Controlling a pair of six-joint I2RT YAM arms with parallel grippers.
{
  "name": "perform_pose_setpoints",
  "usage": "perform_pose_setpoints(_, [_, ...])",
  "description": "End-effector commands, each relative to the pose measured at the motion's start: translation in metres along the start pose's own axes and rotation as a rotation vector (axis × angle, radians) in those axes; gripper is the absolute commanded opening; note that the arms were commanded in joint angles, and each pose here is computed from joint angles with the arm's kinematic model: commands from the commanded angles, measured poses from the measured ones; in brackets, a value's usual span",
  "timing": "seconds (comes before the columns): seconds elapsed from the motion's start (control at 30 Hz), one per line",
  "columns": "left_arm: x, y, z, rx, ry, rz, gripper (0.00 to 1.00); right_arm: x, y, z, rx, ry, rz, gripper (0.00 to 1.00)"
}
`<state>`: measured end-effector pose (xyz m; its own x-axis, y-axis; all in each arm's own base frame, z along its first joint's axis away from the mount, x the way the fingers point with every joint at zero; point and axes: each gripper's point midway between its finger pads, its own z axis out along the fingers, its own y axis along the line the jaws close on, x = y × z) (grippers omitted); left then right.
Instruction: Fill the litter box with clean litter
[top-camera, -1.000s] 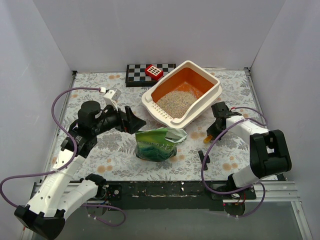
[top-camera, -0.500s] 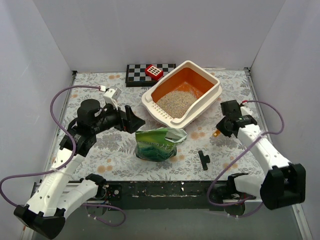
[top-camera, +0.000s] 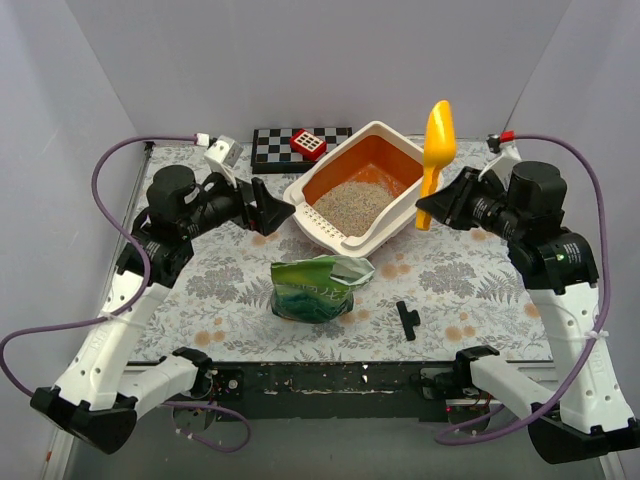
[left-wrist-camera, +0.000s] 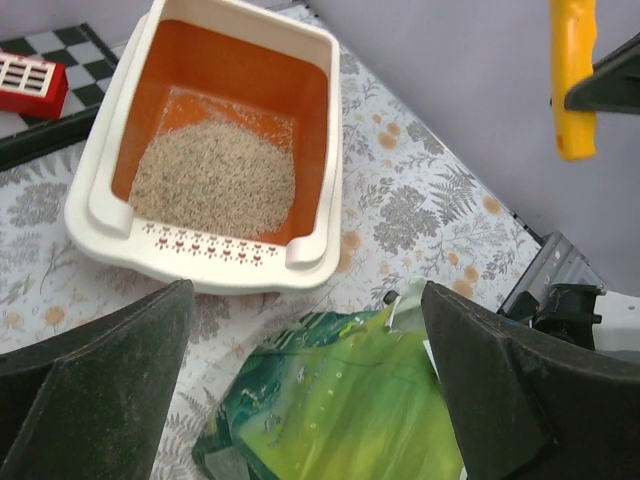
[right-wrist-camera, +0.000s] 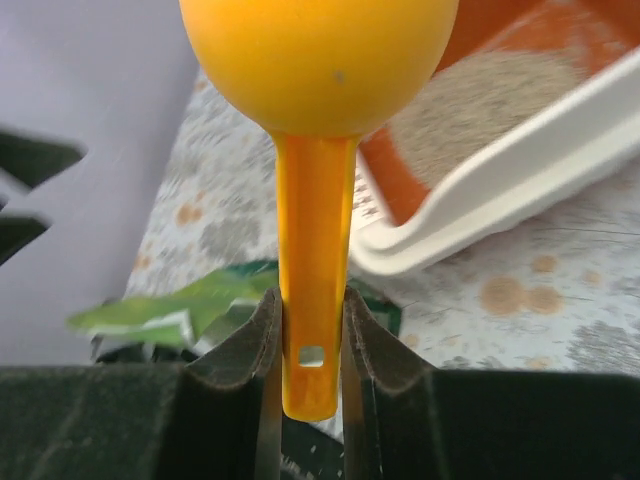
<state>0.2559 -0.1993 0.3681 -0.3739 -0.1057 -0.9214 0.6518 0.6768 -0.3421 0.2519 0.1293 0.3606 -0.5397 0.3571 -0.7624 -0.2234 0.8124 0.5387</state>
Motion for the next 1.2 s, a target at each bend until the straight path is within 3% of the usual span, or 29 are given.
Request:
perform_pose_setpoints(0.0, [-0.033,-0.029,0.003,0.176,-0.101,0.135,0.98,0.038,0.077,-0.031,-0.509,0.238,-0.107,0.01])
perform_pose_setpoints(0.17, [-0.034,-0.058,0.002,0.371,-0.115,0.231,0.98,0.077,0.109,-0.061,-0.868,0.455,-0.006,0.01])
perform_pose_setpoints(0.33, [-0.029,-0.075,-0.005,0.51,-0.156,0.338,0.98,0.106,0.116,-0.086,-1.013,0.563,-0.001,0.01])
perform_pose_setpoints(0.7, [-0.018,-0.106,-0.027,0.755,-0.235,0.548,0.98,0.13,0.122,-0.118,-1.125,0.655,-0.011,0.01])
perform_pose_setpoints(1.17, [-0.021,-0.115,-0.031,0.834,-0.258,0.564,0.98,0.142,0.134,-0.117,-1.173,0.702,-0.025,0.01])
